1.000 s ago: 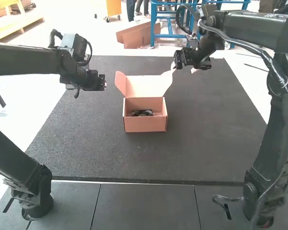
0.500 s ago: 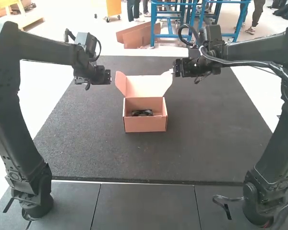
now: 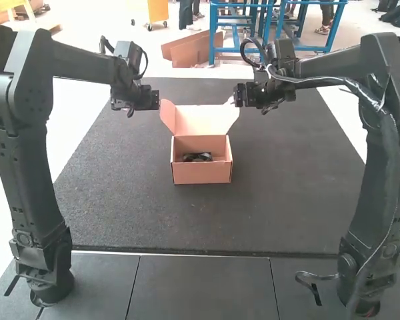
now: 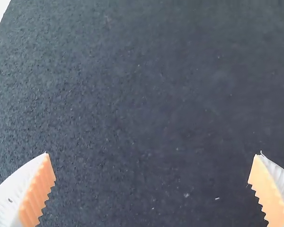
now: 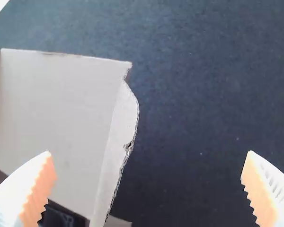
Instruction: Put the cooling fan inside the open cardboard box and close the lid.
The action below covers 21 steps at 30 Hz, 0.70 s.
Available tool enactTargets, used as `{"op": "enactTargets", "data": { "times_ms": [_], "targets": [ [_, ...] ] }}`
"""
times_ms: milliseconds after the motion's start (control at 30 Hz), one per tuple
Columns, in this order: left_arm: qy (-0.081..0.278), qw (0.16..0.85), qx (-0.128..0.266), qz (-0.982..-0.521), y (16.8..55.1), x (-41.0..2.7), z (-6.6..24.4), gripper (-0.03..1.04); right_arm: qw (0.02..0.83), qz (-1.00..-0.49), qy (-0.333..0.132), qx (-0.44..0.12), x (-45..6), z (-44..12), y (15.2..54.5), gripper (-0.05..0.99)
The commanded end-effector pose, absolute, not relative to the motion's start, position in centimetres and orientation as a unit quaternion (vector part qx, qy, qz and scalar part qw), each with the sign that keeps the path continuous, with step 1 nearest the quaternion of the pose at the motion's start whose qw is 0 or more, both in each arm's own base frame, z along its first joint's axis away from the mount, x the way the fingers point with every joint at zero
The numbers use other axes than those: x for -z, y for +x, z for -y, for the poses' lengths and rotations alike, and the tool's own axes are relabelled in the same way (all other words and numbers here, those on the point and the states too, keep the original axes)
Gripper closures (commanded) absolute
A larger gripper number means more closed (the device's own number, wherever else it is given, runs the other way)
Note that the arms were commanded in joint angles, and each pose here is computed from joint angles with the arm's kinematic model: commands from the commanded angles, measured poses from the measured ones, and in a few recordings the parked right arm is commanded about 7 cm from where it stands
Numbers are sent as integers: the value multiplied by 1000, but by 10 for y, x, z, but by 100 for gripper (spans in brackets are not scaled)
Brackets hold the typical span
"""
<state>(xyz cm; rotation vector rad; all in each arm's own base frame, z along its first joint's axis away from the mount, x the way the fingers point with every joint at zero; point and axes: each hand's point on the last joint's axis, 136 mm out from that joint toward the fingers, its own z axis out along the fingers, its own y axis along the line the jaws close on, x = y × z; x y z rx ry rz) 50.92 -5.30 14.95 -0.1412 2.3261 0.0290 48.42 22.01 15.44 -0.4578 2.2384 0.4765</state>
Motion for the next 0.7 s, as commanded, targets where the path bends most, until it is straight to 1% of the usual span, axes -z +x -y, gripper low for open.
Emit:
{"op": "enactTargets", "data": {
  "times_ms": [0,67,267,333,467,600,667],
  "targets": [
    [-60,419,-8,-906,520,-170,58,4,407,-874,-171,-202,-172,-218,494,4],
    [-54,423,-4,-904,521,-173,65,4,405,-875,-169,-203,-170,-219,496,4],
    [-29,425,7,-905,518,-176,90,4,393,-878,-167,-216,-167,-223,494,14],
    [-23,425,10,-905,517,-176,97,4,384,-880,-169,-221,-164,-224,491,14],
    [-17,423,12,-906,515,-175,104,4,373,-881,-174,-232,-163,-228,487,24],
    [-18,421,12,-907,515,-176,103,4,370,-882,-173,-237,-162,-229,486,40],
    [-18,419,11,-908,514,-175,103,4,367,-882,-175,-239,-160,-231,487,41]
  ]
}}
